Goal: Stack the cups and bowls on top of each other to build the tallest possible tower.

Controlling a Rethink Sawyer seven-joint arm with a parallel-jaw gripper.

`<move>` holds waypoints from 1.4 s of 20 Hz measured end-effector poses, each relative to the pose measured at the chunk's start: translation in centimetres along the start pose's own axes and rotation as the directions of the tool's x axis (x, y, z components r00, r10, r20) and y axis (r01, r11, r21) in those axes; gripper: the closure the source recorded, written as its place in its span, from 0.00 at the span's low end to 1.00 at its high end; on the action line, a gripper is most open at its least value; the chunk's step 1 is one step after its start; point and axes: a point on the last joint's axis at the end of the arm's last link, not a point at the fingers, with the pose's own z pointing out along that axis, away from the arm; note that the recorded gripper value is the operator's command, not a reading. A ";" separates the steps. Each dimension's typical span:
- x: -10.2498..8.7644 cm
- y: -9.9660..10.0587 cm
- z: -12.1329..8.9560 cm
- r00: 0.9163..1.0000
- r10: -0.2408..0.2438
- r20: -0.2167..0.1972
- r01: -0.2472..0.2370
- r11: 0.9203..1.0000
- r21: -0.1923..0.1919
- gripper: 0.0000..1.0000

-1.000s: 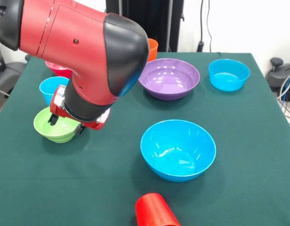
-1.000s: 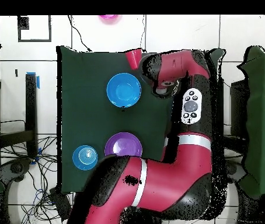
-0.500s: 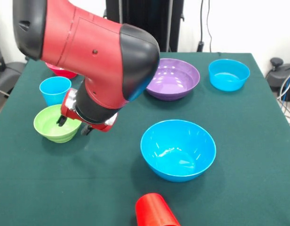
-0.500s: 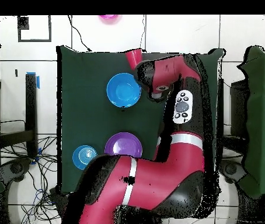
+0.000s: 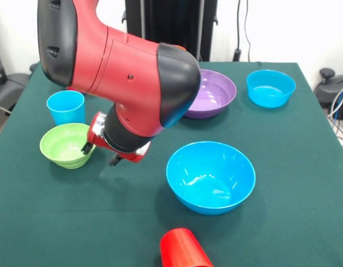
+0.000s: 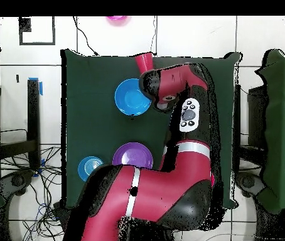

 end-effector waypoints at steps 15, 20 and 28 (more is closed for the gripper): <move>0.6 0.1 3.7 0.999 -0.002 -0.043 0.002 1.000 0.012 0.00; -0.1 -1.4 4.5 0.999 0.022 -0.041 -0.021 1.000 0.020 0.00; -1.3 -2.3 4.7 0.999 0.044 -0.021 -0.043 0.999 0.026 0.00</move>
